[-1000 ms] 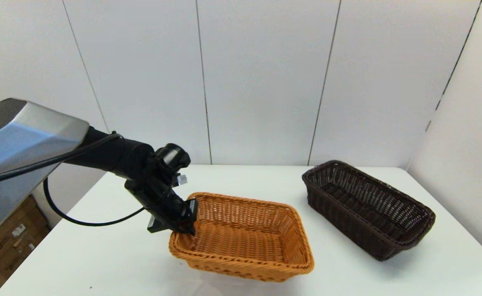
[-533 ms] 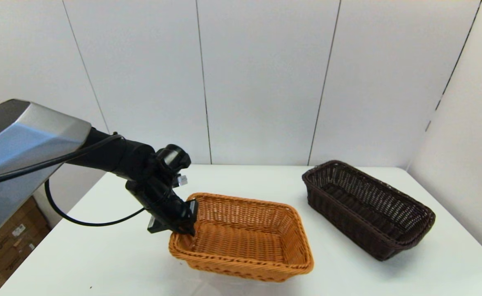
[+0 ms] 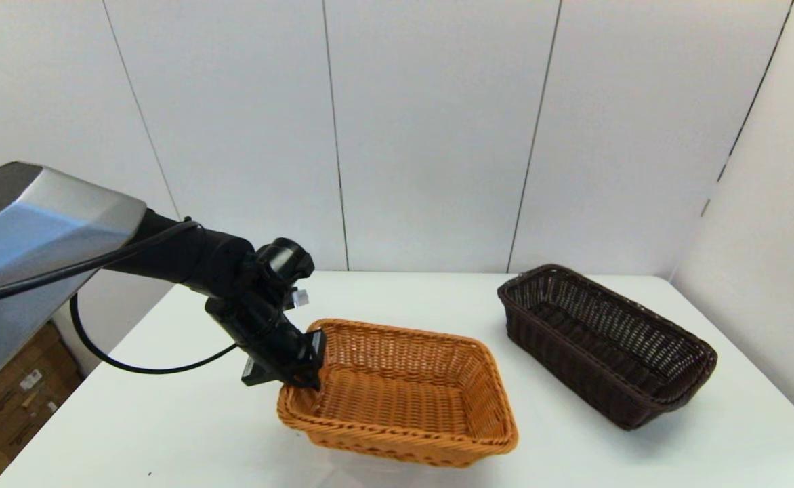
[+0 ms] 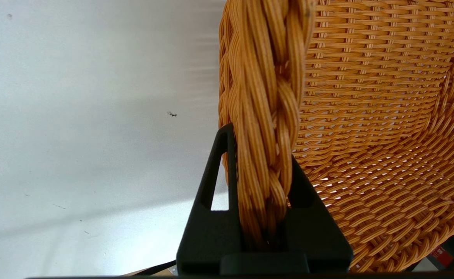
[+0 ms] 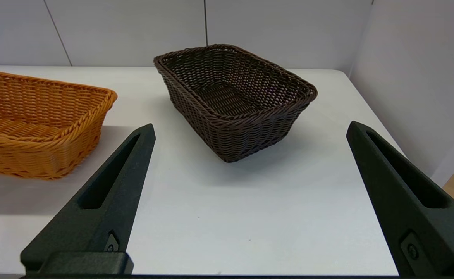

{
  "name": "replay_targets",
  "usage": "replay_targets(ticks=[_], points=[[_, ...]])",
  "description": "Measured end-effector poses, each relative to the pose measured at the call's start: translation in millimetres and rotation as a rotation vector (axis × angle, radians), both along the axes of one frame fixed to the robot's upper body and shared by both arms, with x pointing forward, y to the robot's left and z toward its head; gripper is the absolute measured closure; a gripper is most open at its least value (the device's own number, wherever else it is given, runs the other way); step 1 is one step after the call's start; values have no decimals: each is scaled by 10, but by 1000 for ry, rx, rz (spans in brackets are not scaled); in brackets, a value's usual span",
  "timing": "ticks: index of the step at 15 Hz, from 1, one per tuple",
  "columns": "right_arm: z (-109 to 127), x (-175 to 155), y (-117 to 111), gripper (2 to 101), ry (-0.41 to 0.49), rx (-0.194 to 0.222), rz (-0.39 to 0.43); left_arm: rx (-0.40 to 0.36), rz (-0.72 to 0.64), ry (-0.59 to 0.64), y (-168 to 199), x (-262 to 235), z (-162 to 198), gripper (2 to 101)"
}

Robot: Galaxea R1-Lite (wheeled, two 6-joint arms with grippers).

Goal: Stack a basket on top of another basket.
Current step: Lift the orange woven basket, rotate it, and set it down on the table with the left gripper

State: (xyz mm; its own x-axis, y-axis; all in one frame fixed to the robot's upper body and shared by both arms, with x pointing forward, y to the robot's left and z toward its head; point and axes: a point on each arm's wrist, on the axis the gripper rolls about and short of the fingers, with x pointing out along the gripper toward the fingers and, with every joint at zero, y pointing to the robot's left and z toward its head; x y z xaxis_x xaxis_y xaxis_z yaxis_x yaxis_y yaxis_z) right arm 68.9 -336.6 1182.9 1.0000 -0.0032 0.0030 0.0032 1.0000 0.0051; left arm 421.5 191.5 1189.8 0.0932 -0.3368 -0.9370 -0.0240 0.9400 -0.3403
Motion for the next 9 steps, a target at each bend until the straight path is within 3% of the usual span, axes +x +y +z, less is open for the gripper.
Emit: replay_targets(ticks=[9], points=[[0,0,0,43,0,0,0,31,46,-2,10,-6,-8,882]])
